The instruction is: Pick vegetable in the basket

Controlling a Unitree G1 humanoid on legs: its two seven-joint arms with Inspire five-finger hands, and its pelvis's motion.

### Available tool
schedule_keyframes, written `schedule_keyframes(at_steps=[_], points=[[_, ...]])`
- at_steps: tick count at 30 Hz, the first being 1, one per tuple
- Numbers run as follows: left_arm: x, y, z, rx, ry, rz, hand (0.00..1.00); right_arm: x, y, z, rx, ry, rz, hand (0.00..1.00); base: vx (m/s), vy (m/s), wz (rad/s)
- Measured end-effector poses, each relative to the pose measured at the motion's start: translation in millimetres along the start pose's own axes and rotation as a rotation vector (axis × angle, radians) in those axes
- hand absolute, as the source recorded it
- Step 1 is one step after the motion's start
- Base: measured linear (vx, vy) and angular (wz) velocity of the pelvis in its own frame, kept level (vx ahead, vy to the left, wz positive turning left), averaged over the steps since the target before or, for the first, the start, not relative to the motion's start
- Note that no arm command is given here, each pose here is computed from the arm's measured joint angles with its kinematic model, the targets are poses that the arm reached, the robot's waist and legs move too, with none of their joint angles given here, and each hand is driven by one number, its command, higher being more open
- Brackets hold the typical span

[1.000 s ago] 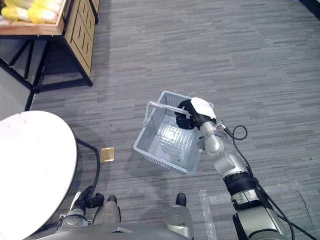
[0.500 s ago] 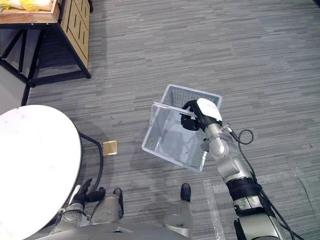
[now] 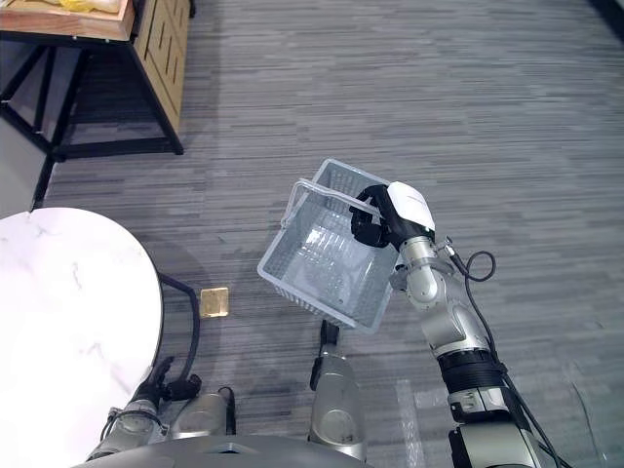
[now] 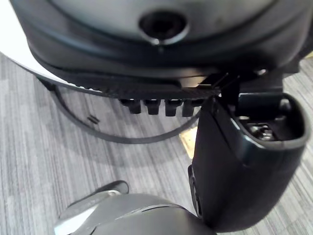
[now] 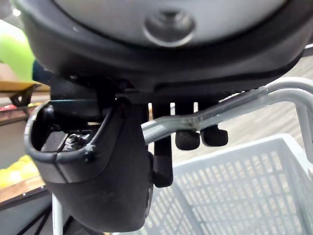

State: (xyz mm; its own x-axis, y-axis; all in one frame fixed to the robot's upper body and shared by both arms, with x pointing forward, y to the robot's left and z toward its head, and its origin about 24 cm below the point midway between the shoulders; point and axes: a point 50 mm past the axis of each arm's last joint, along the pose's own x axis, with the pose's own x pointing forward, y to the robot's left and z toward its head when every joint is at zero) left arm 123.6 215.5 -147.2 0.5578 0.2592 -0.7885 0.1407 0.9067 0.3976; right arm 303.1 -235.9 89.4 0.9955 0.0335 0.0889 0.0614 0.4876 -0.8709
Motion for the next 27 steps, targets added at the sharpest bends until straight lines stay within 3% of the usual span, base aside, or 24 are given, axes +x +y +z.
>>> schedule_keyframes(at_steps=[8, 15, 19, 24, 27], points=[[-2, -11, 0, -0.018, 0.006, -0.022, 1.00, -2, -15, -12, 0.024, 0.073, -0.074, 0.00, 0.25, -0.228, 0.09], [-1, -6, 11, -0.145, -0.044, 0.031, 1.00, -13, 4, -18, 0.051, 0.110, -0.022, 0.00, 0.28, -0.092, -0.07], [-1, -5, 19, -0.145, -0.083, 0.036, 1.00, -12, 7, -14, 0.092, 0.104, -0.039, 0.00, 0.35, 0.098, -0.42], [-7, -29, 3, -0.162, -0.004, -0.021, 1.00, -22, 17, -28, 0.078, 0.158, -0.012, 0.00, 0.29, 0.235, -0.06], [-6, -22, 2, -0.158, -0.011, -0.002, 1.00, -25, 31, -22, 0.087, 0.141, 0.038, 0.00, 0.29, 0.265, 0.05]])
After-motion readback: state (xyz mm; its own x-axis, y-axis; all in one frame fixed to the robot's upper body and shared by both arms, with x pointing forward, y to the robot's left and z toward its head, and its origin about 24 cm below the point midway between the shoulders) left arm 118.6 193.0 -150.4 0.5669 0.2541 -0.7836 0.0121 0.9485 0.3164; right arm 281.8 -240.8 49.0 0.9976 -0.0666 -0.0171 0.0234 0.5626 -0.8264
